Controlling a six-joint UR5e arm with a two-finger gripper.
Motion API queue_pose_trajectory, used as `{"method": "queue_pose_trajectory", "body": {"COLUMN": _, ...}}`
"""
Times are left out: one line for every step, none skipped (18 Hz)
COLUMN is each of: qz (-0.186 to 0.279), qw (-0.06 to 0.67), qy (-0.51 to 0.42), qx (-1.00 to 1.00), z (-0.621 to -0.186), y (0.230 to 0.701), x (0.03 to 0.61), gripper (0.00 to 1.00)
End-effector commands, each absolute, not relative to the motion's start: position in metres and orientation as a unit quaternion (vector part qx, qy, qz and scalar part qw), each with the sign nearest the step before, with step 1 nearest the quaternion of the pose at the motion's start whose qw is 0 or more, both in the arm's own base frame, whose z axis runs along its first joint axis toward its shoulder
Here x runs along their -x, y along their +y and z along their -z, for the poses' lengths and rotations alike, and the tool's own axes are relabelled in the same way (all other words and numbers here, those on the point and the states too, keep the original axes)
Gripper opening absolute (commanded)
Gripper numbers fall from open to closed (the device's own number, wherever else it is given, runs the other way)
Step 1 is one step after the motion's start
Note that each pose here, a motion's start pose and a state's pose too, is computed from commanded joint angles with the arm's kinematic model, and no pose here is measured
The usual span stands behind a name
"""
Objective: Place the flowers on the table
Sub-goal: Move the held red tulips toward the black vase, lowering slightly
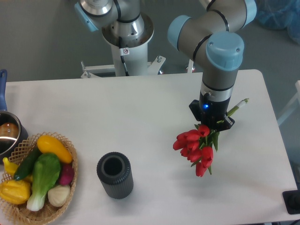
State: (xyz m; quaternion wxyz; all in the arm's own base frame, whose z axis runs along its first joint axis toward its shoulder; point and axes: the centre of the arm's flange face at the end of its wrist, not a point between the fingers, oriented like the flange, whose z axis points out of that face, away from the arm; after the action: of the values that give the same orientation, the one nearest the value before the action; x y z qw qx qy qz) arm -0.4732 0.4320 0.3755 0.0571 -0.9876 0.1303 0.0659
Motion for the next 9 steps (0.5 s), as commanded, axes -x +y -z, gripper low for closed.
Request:
{"method": "queue_pose_trajectory", "body": {"qz": -0.067, "qw": 0.059, "qy": 0.13, "qx": 0.987, "z": -0.378, "y": 0.433, "x": 0.474, "gripper": 0.09}}
{"method": "queue_pose_trajectory", "body": {"qz": -0.069, "qw": 0.06, "qy": 0.132, "qx": 0.987, "z": -0.38, "y": 0.435, "x": 0.473, "gripper": 0.09}}
{"method": "queue_pose_trajectory", "body": {"qz": -0.069, "qw": 0.06, "qy": 0.134, "qx": 0.987, "z": -0.38, "y": 0.438, "x": 0.471, "gripper": 0.09}}
{"method": "queue_pose_trajectory", "body": {"qz": -0.068, "qw": 0.058, "qy": 0.136, "qx": 0.987, "z": -0.379, "y": 0.439, "x": 0.469, "gripper": 0.09}}
{"method": "queue_pose_trajectory", "body": {"qz": -0.065, "qw": 0.058, "qy": 0.138, "qx": 0.987, "z": -0.377, "y": 0.44, "x": 0.467, "gripper": 0.09}}
{"method": "queue_pose_trajectory", "body": {"qz": -0.064, "qw": 0.059, "qy": 0.139, "qx": 0.986, "z": -0.376, "y": 0.442, "x": 0.465, "gripper": 0.09}}
{"method": "queue_pose_trajectory", "body": {"qz": -0.063, "qw": 0.058, "qy": 0.145, "qx": 0.986, "z": -0.375, "y": 0.448, "x": 0.459, "gripper": 0.09}}
{"method": "queue_pose_trajectory", "body": {"qz": -0.06, "qw": 0.057, "qy": 0.148, "qx": 0.985, "z": -0.372, "y": 0.451, "x": 0.456, "gripper": 0.09}}
{"method": "queue_pose_trajectory", "body": {"qz": -0.059, "qw": 0.056, "qy": 0.148, "qx": 0.986, "z": -0.371, "y": 0.453, "x": 0.453, "gripper": 0.09}}
